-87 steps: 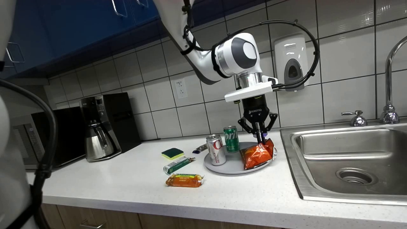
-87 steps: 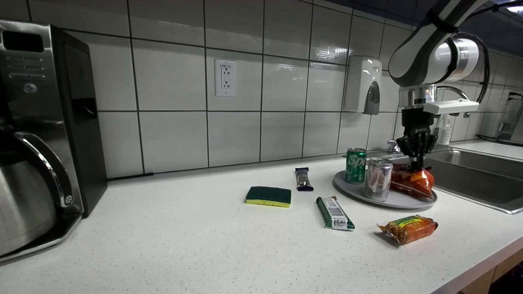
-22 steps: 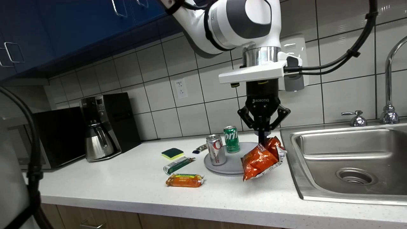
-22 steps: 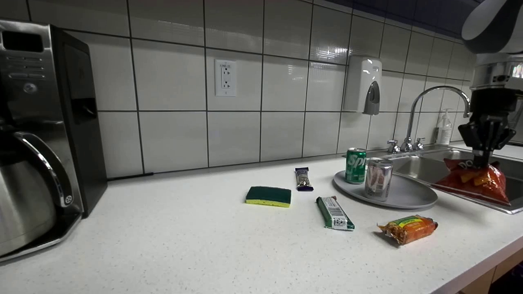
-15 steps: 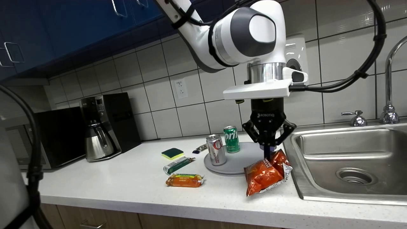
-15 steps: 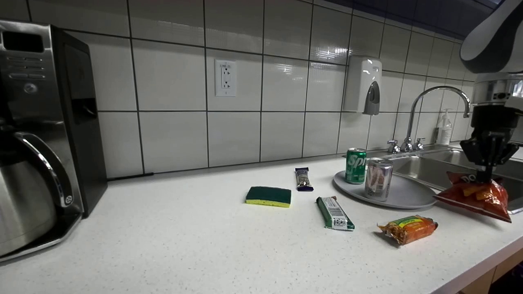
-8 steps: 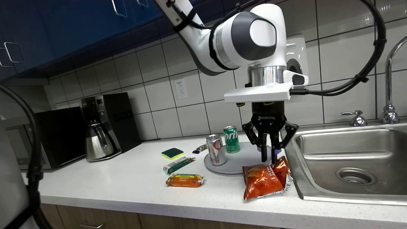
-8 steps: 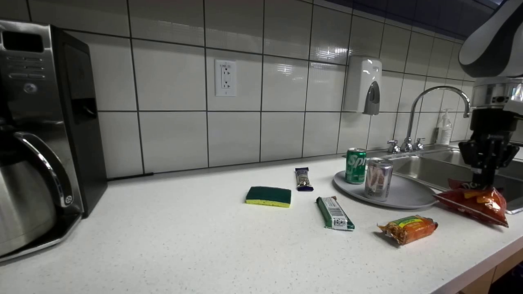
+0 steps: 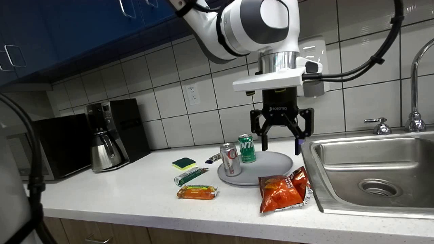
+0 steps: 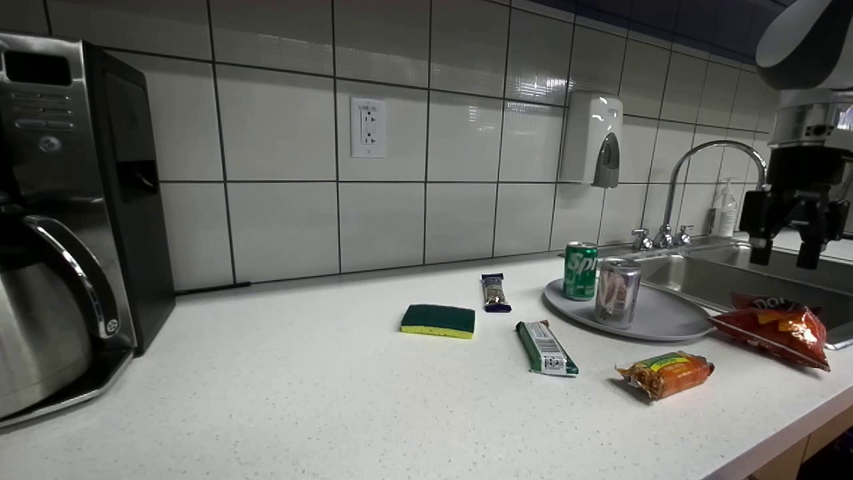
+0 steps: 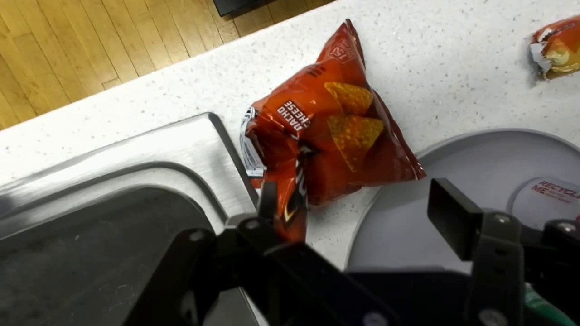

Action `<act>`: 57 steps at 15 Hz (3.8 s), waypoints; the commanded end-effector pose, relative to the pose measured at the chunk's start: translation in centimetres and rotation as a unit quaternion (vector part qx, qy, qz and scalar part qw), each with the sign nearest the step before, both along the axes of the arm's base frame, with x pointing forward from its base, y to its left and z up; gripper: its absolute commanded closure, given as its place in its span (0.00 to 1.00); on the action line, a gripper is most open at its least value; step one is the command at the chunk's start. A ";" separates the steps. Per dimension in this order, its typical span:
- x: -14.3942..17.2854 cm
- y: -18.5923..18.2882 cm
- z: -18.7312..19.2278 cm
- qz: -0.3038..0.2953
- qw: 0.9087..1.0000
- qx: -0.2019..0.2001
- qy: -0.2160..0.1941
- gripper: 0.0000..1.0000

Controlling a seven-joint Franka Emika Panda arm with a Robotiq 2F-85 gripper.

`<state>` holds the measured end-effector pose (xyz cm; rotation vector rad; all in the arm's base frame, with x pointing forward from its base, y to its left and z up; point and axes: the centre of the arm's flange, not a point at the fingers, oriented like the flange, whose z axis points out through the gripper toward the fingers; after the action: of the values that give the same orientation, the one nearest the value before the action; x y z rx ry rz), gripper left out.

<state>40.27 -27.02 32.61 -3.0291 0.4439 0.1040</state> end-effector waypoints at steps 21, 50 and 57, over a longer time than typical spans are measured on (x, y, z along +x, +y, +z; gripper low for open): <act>9.1 6.9 3.8 0.093 0.995 -0.001 -0.021 0.00; 12.8 16.7 1.1 0.187 0.982 0.016 0.016 0.00; 13.0 16.9 0.7 0.190 0.982 0.010 0.011 0.00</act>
<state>53.09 -10.28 33.64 -3.0425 -0.1305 0.1804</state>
